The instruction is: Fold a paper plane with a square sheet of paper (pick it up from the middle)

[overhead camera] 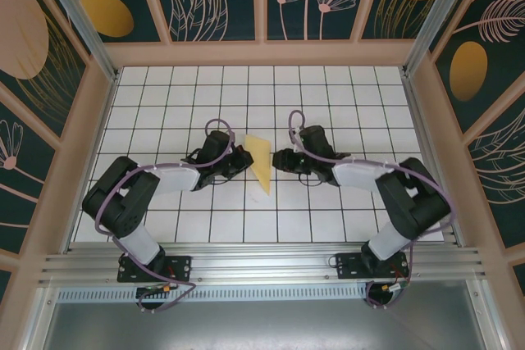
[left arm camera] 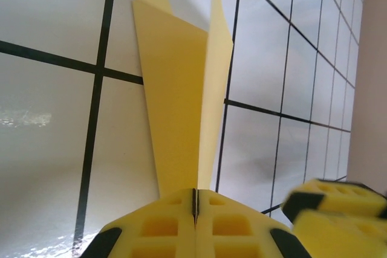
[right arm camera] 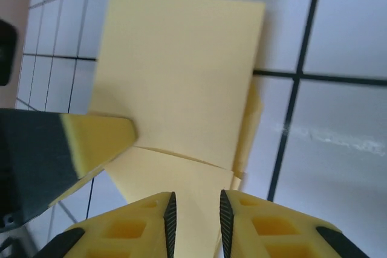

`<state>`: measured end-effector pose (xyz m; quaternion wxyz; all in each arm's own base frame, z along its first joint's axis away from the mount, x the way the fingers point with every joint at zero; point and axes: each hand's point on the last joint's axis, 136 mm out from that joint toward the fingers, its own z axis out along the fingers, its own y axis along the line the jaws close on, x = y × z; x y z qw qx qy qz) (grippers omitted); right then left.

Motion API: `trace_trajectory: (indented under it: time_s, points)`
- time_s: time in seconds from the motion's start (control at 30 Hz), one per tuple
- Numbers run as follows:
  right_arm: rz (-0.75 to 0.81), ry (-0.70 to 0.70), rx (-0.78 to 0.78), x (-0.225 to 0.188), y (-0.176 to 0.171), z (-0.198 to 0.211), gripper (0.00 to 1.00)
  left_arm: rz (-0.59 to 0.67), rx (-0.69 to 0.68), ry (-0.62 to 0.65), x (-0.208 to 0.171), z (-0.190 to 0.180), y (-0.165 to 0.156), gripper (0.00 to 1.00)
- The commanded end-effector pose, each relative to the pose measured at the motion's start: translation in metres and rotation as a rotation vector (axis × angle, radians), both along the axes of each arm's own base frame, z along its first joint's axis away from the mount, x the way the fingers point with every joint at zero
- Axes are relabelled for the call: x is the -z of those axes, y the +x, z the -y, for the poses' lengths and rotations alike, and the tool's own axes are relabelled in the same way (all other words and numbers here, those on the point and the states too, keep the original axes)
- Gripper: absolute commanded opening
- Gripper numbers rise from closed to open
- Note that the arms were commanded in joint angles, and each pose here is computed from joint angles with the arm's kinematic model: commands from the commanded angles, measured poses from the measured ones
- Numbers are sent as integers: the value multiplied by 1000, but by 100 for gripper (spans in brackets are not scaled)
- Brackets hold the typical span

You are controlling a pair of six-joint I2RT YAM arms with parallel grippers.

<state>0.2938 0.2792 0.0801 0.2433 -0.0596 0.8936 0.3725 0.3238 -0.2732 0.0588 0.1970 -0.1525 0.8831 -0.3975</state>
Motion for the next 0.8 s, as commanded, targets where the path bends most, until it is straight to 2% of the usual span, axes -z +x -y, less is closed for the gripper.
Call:
trace_trajectory:
  time_s: [0.0, 0.07, 0.2, 0.27, 0.57, 0.77]
  points:
    - [324, -147, -26, -16, -13, -2, 30, 5, -46, -25, -11, -3, 2, 0]
    - [448, -221, -73, -14, -25, -8, 31, 7, -52, -30, -14, -3, 2, 0]
    - [564, -315, -194, -1, -45, -26, 32, -4, -49, -24, -14, -1, 2, 0]
    - [623, -399, -178, 4, -44, -29, 33, -8, -45, -18, -12, 0, 2, 0]
    - [731, -557, -190, 17, -31, -50, 34, -26, -33, 0, -6, 3, 0, 0]
    - [765, -609, -214, 26, -24, -56, 27, -28, -31, -1, -5, 3, -1, 0]
